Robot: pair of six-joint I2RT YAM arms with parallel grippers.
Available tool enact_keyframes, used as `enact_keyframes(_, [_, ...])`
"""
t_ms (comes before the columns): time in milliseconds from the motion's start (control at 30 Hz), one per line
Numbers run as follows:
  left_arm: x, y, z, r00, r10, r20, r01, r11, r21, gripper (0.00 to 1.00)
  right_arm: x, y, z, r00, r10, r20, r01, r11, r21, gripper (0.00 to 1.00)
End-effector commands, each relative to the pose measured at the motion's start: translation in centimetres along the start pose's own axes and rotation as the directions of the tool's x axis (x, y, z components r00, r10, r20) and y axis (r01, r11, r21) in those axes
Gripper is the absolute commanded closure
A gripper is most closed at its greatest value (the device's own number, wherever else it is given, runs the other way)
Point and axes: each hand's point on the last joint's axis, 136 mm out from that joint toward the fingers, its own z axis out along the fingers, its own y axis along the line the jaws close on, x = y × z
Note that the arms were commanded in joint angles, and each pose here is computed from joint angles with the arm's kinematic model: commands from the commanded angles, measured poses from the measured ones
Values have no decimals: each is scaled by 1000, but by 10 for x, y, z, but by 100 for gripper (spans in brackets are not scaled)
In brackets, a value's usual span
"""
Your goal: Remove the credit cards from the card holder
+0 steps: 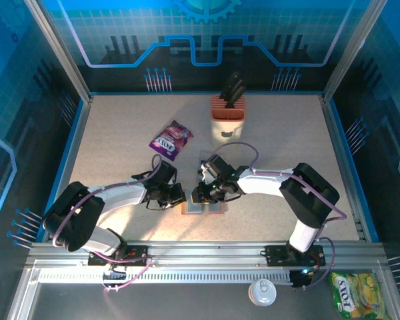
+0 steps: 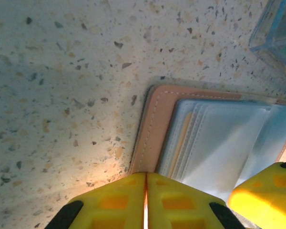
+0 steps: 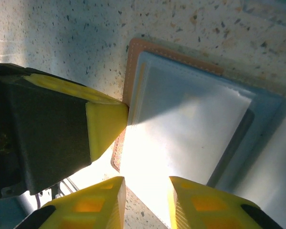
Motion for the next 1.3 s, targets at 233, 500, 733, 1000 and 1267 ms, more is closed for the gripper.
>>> enact_keyframes(233, [6, 12, 4, 1000, 5, -22, -6, 999, -53, 90, 14, -17, 11, 997, 56, -56, -52, 996, 77, 69])
enact_keyframes(500, [5, 12, 4, 1000, 17, -27, -18, 998, -64, 90, 14, -27, 3, 998, 62, -26, -58, 989, 133, 69])
enact_keyframes(733, [4, 12, 2, 1000, 20, -22, -22, 998, -67, 90, 14, -31, -2, 997, 71, -5, -69, 988, 138, 69])
enact_keyframes(1000, [3, 7, -3, 1000, 25, -15, -26, 998, -64, 90, 20, -35, 1, 996, 88, -3, -88, 991, 105, 69])
enact_keyframes(1267, [-3, -14, -26, 999, 46, 24, -46, 999, -20, 88, 18, -34, -1, 996, 84, 8, -84, 994, 75, 69])
